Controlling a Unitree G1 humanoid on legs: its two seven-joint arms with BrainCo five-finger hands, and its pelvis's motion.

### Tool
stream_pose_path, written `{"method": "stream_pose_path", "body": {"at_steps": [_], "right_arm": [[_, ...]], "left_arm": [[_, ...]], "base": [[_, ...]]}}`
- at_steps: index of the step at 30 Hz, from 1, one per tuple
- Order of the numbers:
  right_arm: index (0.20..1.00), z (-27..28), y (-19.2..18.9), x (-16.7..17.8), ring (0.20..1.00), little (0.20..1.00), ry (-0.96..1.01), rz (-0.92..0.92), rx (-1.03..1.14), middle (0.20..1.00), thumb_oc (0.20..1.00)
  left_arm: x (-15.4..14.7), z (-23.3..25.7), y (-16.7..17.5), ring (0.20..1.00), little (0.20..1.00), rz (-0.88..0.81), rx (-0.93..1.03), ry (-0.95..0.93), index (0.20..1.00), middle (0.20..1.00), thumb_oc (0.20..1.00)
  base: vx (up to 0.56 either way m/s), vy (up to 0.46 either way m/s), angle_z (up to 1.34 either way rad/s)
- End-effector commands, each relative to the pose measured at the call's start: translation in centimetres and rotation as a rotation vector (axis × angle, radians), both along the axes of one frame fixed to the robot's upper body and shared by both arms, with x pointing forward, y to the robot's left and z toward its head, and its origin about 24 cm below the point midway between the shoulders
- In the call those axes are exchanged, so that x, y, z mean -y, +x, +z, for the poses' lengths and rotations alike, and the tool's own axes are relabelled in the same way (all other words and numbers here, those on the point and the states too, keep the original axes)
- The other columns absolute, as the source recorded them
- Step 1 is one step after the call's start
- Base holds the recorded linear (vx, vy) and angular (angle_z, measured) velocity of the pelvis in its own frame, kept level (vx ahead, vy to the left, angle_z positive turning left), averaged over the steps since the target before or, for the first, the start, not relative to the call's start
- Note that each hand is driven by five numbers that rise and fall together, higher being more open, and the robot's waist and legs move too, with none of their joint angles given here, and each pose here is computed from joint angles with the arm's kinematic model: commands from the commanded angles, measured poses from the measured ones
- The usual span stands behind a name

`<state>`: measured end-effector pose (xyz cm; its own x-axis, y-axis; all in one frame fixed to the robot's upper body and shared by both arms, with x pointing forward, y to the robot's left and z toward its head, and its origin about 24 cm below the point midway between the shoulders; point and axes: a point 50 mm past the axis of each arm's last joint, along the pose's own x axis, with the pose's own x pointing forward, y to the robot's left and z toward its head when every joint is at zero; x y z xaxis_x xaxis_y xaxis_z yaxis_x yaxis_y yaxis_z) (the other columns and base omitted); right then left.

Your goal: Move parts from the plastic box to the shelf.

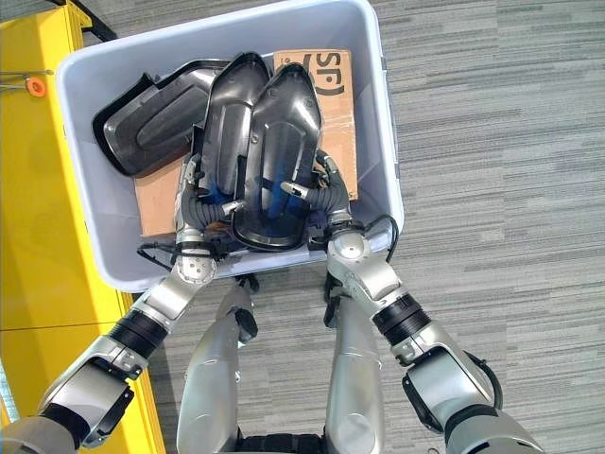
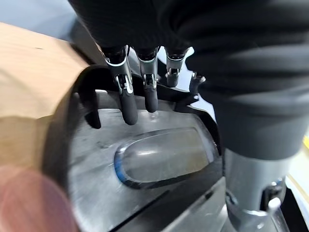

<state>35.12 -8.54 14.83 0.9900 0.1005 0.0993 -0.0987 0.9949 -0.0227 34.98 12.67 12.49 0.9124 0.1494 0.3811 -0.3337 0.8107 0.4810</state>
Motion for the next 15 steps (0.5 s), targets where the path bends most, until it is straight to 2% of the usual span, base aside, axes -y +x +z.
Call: {"method": "stream_pose_path", "body": {"at_steps": [1,5,8,13,15], "right_arm": [[1.0,1.0,-0.3,-2.7,1.0,1.0,0.048,0.103,0.005,1.0,1.0],[1.0,0.5,-0.3,-2.7,1.0,1.0,0.055,0.104,-0.017,1.0,1.0],[1.0,0.4,-0.3,-2.8,1.0,1.0,0.059,0.095,-0.021,1.0,1.0],[1.0,0.5,-0.1,-2.5,1.0,1.0,0.058,0.091,-0.026,1.0,1.0],[1.0,0.6,0.0,-2.4,1.0,1.0,0.057,0.093,-0.026,1.0,1.0]], "left_arm": [[4.2,1.2,-0.1,1.0,1.0,-0.131,0.083,0.065,1.0,1.0,1.0],[3.6,1.7,-0.1,1.0,1.0,-0.078,0.136,0.018,1.0,1.0,1.0],[3.4,2.2,-0.2,1.0,1.0,-0.1,0.179,0.065,1.0,1.0,1.0],[4.7,3.9,-0.4,1.0,1.0,-0.178,0.292,0.331,1.0,1.0,1.0],[4.9,4.2,-0.3,1.0,1.0,-0.185,0.29,0.347,1.0,1.0,1.0]], "base": [[0.0,0.0,0.0],[0.0,-0.007,-0.06],[0.0,0.0,0.0],[0.0,0.007,0.0],[0.0,0.0,0.0]]}}
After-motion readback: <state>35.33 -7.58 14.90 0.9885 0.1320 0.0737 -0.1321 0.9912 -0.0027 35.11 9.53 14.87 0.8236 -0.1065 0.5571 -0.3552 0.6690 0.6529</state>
